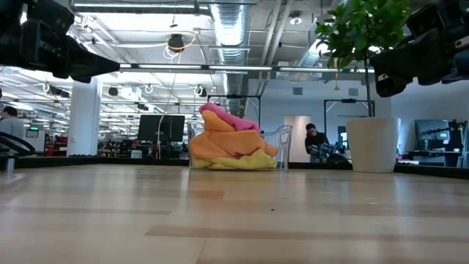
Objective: Fold microfiber towels
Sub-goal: Return to Home Position
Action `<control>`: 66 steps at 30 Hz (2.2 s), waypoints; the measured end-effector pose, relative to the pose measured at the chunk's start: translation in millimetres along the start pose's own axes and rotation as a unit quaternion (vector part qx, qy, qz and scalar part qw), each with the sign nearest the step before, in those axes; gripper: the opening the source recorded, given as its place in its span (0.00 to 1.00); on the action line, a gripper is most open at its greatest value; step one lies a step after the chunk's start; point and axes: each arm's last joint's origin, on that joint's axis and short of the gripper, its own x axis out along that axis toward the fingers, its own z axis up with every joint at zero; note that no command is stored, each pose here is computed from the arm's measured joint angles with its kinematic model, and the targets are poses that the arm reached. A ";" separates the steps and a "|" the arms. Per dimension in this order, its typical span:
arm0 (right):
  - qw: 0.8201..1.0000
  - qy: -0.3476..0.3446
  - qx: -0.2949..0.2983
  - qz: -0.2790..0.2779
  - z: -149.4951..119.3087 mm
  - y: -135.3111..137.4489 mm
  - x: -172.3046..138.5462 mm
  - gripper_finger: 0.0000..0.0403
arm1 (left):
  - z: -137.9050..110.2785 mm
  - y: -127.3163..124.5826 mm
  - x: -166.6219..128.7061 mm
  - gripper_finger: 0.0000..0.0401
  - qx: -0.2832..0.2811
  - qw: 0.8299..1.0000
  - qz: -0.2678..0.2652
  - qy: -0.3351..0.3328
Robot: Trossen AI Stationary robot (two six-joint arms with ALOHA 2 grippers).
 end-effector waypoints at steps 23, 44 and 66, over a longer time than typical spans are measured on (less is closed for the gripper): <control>1.000 0.003 -0.001 0.000 -0.6 0.0 0.0 0.09 | -0.3 0.0 0.0 0.00 0.004 1.000 0.000 0.001; 1.000 0.003 -0.001 0.000 -0.6 0.0 0.0 0.09 | -0.5 0.0 0.1 0.00 0.005 1.000 0.000 0.001; 1.000 0.003 -0.001 0.000 -0.8 0.0 -0.1 0.09 | -0.8 -0.1 0.1 0.00 0.005 1.000 0.000 0.002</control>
